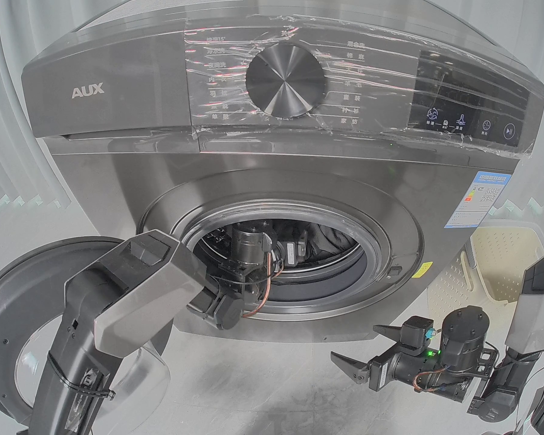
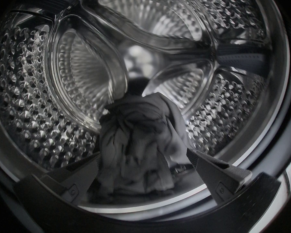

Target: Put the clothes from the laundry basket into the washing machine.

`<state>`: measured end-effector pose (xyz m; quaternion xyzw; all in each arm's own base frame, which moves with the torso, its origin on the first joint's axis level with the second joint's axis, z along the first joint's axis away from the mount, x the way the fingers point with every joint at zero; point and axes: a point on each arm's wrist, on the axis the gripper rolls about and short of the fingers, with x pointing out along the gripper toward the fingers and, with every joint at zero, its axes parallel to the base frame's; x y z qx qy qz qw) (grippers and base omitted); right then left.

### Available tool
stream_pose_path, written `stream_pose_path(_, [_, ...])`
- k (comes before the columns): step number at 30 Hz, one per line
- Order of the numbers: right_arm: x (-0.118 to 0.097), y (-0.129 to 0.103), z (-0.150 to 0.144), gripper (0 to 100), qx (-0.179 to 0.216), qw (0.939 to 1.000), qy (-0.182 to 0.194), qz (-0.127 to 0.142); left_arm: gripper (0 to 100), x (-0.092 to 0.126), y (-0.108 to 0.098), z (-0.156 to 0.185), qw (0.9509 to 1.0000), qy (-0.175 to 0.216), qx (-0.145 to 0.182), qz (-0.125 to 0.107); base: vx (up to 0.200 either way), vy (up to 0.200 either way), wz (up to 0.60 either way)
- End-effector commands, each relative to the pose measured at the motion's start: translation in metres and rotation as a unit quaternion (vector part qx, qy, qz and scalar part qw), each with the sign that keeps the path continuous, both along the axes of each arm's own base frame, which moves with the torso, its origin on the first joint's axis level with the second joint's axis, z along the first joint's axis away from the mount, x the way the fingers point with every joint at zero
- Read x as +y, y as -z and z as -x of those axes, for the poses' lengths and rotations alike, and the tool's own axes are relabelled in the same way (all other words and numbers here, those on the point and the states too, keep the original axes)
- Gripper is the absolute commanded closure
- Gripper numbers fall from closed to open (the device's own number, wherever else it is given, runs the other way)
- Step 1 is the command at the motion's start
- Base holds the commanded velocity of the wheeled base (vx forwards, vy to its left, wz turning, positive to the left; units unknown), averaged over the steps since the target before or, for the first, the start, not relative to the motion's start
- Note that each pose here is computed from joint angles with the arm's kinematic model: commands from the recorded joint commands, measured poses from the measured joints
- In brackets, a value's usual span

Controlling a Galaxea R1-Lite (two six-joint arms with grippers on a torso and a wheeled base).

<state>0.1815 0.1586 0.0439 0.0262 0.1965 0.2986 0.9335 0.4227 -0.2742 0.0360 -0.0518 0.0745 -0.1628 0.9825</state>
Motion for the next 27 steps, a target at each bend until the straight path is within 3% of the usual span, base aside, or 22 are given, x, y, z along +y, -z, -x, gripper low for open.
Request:
stream_pose_path(1, [0.0, -0.002, 0.0, 0, -0.003, 1.0, 0.0, -0.003, 0, 0.003, -0.03, 0.069, 0.9992, 0.025, 0.02, -0.023, 0.0, 0.0, 0.0])
stream_pose_path(11, [0.0, -0.004, -0.001, 0, -0.008, 0.9999, 0.002, -0.006, 0, 0.02, -0.024, 0.153, 0.9949, 0.077, 0.048, -0.044, 0.0, 0.0, 0.0])
stream_pose_path(13, [-0.004, -0.01, 0.0, 0, -0.019, 0.9996, 0.017, -0.009, 0, 0.028, -0.027, 0.179, 0.9942, 0.093, 0.041, -0.037, 0.0, 0.0, 0.0])
stream_pose_path(16, [-0.006, -0.015, 0.001, 0, -0.027, 0.9992, 0.025, -0.012, 0, 0.035, -0.031, 0.19, 0.9943, 0.096, 0.035, -0.031, 0.0, 0.0, 0.0])
stream_pose_path(20, [-0.019, -0.032, 0.004, 0, -0.065, 0.9958, 0.062, -0.016, 0, 0.066, -0.053, 0.226, 0.9946, 0.1, 0.025, 0.002, 0.0, 0.0, 0.0])
stream_pose_path(23, [-0.027, -0.042, 0.007, 0, -0.083, 0.9935, 0.075, -0.022, 0, 0.091, -0.068, 0.245, 0.997, 0.076, 0.014, 0.007, 0.0, 0.0, 0.0])
stream_pose_path(27, [-0.037, -0.042, 0.019, 0, -0.082, 0.9916, 0.099, -0.009, 0, 0.114, -0.069, 0.265, 0.9983, 0.054, 0.023, 0.003, 0.0, 0.0, 0.0])
